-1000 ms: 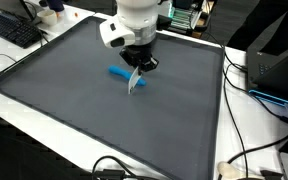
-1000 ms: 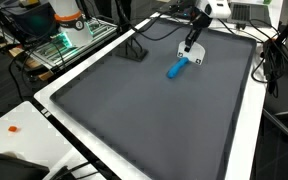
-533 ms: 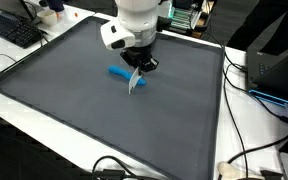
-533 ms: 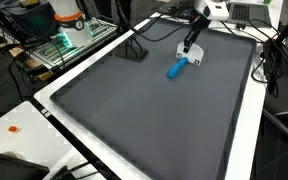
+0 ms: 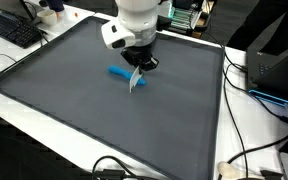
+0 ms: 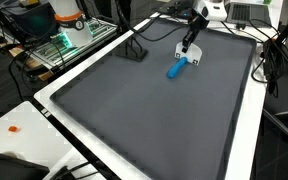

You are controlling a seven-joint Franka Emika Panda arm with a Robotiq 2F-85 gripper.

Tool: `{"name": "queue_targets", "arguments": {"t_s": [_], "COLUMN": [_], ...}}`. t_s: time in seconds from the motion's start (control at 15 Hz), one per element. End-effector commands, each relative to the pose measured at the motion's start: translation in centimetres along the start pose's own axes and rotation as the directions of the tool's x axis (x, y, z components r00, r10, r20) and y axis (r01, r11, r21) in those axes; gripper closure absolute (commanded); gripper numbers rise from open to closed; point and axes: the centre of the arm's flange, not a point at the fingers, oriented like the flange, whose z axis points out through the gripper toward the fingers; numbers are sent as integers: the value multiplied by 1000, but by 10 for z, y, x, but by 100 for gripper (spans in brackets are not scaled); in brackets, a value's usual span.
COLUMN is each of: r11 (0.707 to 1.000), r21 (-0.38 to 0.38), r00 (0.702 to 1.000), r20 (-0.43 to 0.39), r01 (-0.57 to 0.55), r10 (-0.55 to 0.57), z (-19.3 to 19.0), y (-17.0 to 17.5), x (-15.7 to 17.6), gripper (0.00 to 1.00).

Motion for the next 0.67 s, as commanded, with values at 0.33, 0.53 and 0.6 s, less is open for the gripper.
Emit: {"name": "queue_targets", "arguments": {"t_s": [0.33, 0.53, 0.6], "r11": [1000, 1000, 1000], "r21": [5, 9, 14], "r00": [997, 999, 999], "r20": [72, 46, 37], "r01": [-10, -8, -8], "r10": [10, 8, 7], "z": [-1, -10, -15], "y": [5, 5, 5], "x": [-27, -26, -26], "gripper": [99, 99, 99]}}
